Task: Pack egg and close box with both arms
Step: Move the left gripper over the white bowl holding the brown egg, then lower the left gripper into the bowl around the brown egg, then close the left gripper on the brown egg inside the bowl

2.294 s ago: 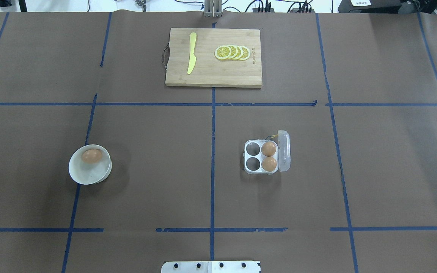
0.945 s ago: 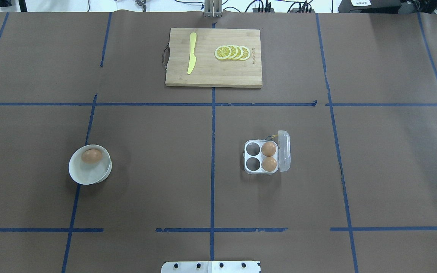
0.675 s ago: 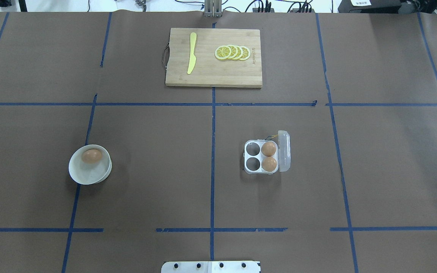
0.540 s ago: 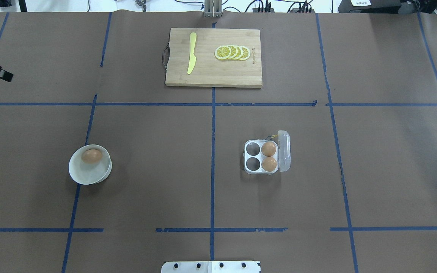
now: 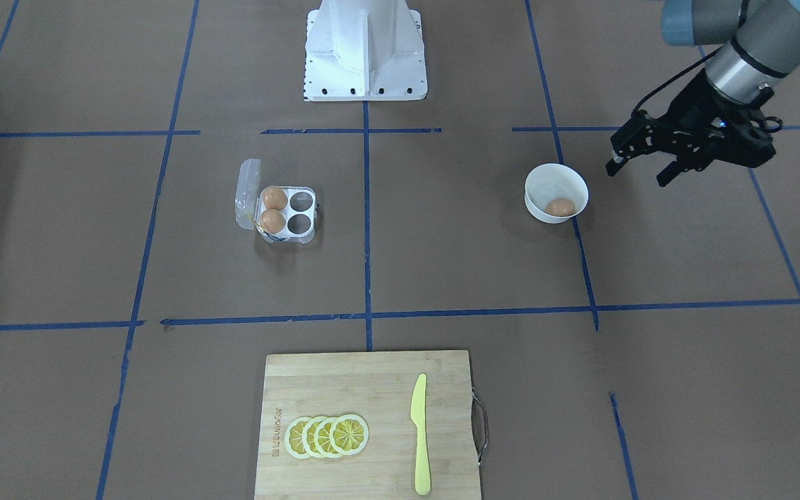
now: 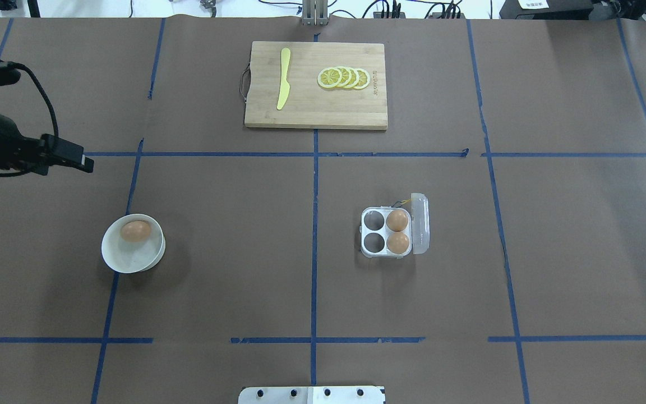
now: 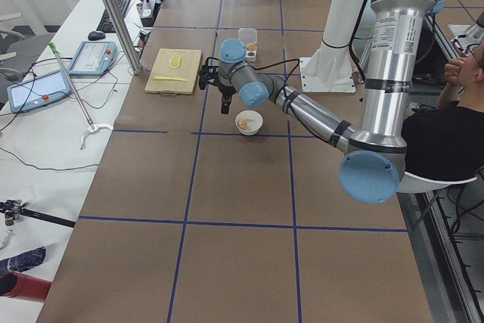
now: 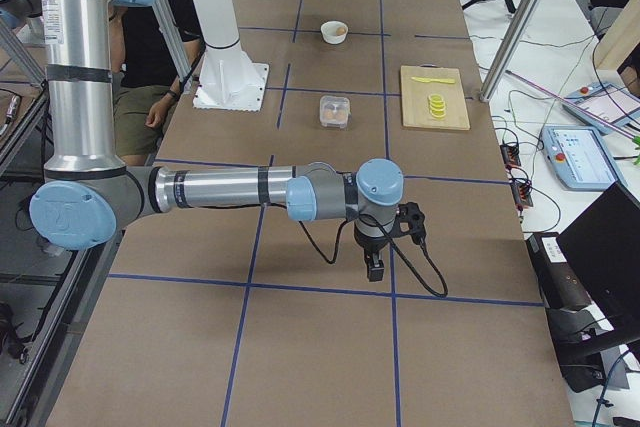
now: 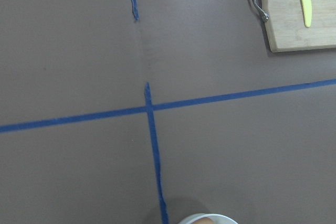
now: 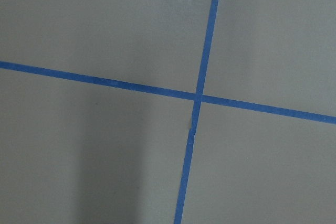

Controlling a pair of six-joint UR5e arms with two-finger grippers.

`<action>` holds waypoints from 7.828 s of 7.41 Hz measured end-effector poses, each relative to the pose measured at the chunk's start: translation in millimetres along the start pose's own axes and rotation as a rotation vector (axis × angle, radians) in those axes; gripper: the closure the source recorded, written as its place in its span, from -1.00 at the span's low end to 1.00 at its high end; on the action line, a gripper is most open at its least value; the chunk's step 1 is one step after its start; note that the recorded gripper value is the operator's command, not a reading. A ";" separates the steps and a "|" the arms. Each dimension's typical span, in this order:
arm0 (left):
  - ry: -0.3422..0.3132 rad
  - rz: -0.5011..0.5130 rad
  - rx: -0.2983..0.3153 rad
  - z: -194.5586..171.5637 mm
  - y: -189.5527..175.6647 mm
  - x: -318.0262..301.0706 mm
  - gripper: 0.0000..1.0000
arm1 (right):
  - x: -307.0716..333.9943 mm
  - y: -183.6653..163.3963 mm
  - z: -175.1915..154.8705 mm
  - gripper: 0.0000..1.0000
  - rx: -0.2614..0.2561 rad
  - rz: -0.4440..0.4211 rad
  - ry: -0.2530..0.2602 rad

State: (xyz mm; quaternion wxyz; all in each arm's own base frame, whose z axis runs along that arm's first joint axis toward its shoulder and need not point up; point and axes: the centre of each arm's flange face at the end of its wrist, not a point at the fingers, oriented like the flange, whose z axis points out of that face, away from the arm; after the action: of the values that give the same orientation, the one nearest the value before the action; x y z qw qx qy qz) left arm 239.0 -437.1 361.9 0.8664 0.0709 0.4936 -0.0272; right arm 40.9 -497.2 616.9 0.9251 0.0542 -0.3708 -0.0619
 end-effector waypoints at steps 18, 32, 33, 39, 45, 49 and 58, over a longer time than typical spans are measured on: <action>-0.200 -0.038 -0.018 147.3 65.3 27.1 -0.66 | -15.8 -11.3 -6.2 -1.00 0.019 0.052 -0.109; -0.227 -0.042 -0.044 169.2 69.8 24.3 -0.16 | -18.6 -10.6 -6.8 -1.00 0.019 0.051 -0.135; -0.226 -0.041 -0.044 169.1 69.7 24.4 0.11 | -19.1 -10.4 -6.9 -1.00 0.019 0.051 -0.139; -0.207 -0.041 -0.029 157.5 66.6 30.0 -0.76 | -20.0 -11.5 -7.7 -1.00 0.021 0.049 -0.141; -0.219 -0.050 -0.027 166.9 59.5 30.2 -0.85 | -19.4 -11.4 -7.1 -1.00 0.019 0.051 -0.141; -0.242 -0.054 0.004 177.1 48.6 29.0 -0.47 | -18.3 -10.0 -5.9 -1.00 0.017 0.053 -0.141; -0.248 -0.054 0.029 171.6 37.9 24.9 0.41 | -15.4 -6.5 -2.7 -1.00 0.011 0.059 -0.141</action>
State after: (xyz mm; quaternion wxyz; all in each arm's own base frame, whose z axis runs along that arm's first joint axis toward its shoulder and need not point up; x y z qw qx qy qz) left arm 402.3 -424.7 430.4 0.9186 0.0664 0.3839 -0.0664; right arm 31.2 -501.1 603.5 0.8977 0.0438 -0.4369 -0.0363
